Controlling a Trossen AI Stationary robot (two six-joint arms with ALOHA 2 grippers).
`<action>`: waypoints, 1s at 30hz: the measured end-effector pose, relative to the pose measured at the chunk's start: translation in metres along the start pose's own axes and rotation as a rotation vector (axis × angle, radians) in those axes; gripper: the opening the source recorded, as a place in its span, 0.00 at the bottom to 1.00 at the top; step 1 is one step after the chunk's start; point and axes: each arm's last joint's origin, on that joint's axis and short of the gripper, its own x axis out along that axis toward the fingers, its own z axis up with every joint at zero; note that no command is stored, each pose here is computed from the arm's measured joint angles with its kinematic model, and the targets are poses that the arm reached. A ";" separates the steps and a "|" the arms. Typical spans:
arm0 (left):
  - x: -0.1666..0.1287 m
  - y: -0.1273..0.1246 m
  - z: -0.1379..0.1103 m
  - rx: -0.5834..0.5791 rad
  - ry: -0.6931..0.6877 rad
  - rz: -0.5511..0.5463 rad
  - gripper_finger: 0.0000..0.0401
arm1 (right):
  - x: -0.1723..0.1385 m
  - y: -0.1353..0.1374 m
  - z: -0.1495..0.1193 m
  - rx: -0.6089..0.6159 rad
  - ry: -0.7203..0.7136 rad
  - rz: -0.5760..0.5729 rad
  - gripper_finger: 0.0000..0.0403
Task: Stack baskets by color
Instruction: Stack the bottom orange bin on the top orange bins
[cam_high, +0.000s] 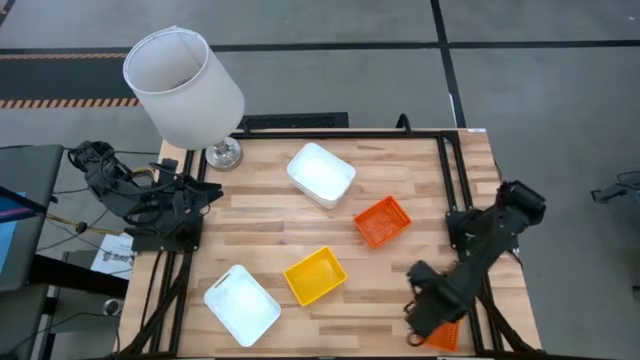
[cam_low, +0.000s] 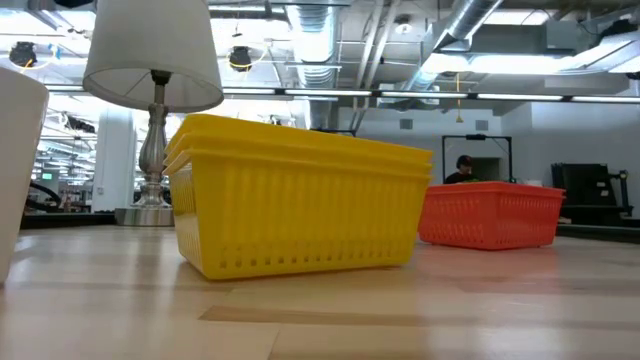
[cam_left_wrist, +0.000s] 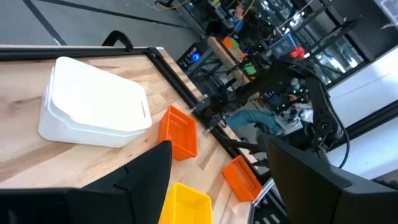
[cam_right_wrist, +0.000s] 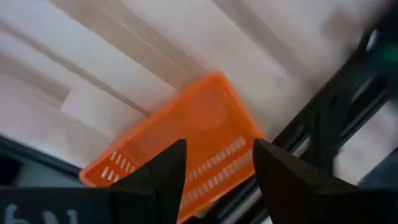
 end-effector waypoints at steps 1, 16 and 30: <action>0.000 0.000 0.000 0.003 0.001 0.002 0.63 | 0.006 -0.003 -0.007 0.050 0.001 0.011 0.51; 0.000 0.001 -0.001 0.014 0.004 0.010 0.63 | 0.058 -0.016 -0.062 0.284 0.185 0.068 0.51; 0.000 0.001 -0.001 -0.013 0.004 0.009 0.63 | 0.064 -0.018 -0.071 0.279 0.197 0.079 0.51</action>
